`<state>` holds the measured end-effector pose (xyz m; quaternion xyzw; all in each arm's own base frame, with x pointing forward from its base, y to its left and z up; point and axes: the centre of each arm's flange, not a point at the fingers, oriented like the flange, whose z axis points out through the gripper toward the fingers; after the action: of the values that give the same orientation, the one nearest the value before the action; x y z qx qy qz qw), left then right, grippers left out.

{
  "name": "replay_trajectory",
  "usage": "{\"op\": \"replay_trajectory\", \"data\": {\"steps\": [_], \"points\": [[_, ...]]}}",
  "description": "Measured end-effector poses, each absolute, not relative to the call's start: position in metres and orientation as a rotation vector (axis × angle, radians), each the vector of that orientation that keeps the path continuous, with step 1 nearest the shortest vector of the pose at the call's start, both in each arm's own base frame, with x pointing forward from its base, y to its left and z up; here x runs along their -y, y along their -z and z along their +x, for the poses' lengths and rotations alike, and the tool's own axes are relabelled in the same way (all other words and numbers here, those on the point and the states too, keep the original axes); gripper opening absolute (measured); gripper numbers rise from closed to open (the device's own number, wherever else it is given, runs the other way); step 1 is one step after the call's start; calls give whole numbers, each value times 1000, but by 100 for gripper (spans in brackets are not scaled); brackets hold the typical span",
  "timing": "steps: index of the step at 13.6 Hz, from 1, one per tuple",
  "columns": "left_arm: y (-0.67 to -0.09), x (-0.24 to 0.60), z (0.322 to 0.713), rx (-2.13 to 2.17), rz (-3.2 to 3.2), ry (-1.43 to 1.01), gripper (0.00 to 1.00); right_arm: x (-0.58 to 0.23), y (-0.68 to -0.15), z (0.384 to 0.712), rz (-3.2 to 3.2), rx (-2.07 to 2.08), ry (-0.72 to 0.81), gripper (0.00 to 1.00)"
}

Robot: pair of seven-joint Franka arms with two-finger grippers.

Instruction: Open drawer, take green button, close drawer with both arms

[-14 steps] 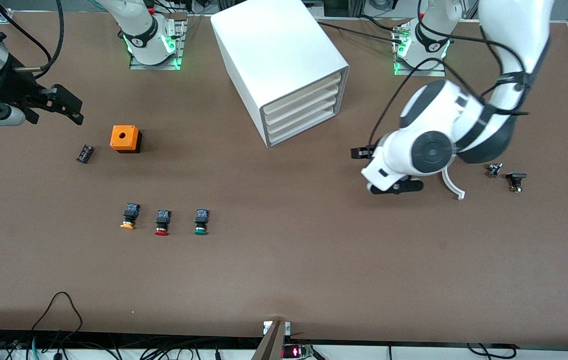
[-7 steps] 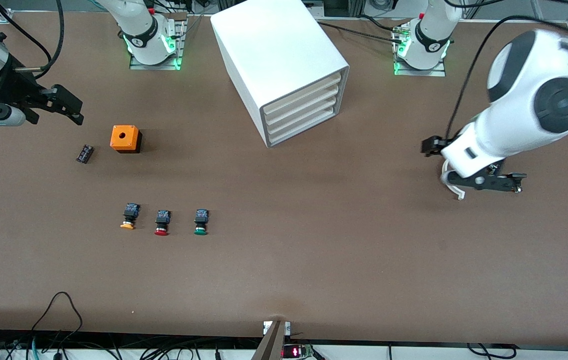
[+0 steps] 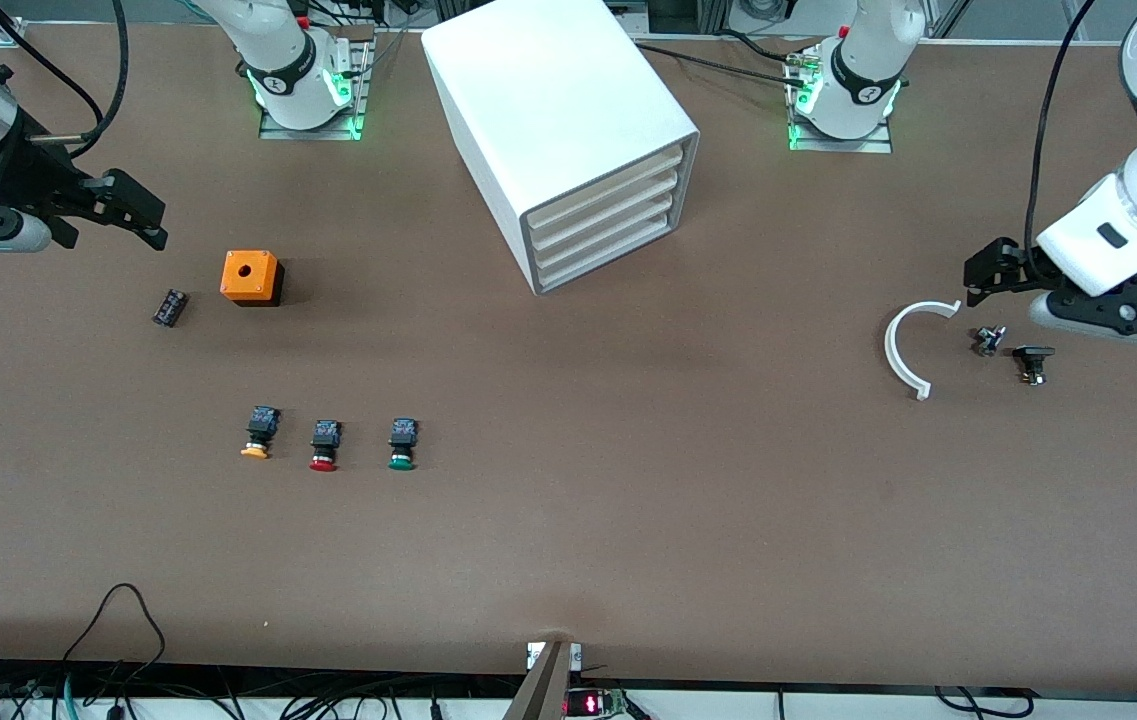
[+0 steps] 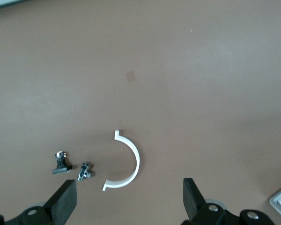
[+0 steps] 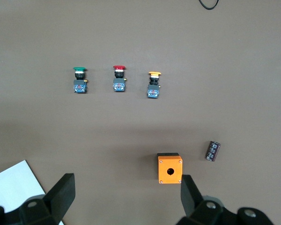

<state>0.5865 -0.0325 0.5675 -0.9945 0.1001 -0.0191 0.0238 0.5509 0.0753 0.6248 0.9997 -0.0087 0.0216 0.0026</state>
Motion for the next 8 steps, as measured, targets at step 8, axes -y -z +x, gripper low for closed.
{"op": "replay_trajectory", "data": {"steps": [8], "points": [[-557,51,565,-305,-3092,31,100,-75,-623,552,3136,27,-62,100]]}}
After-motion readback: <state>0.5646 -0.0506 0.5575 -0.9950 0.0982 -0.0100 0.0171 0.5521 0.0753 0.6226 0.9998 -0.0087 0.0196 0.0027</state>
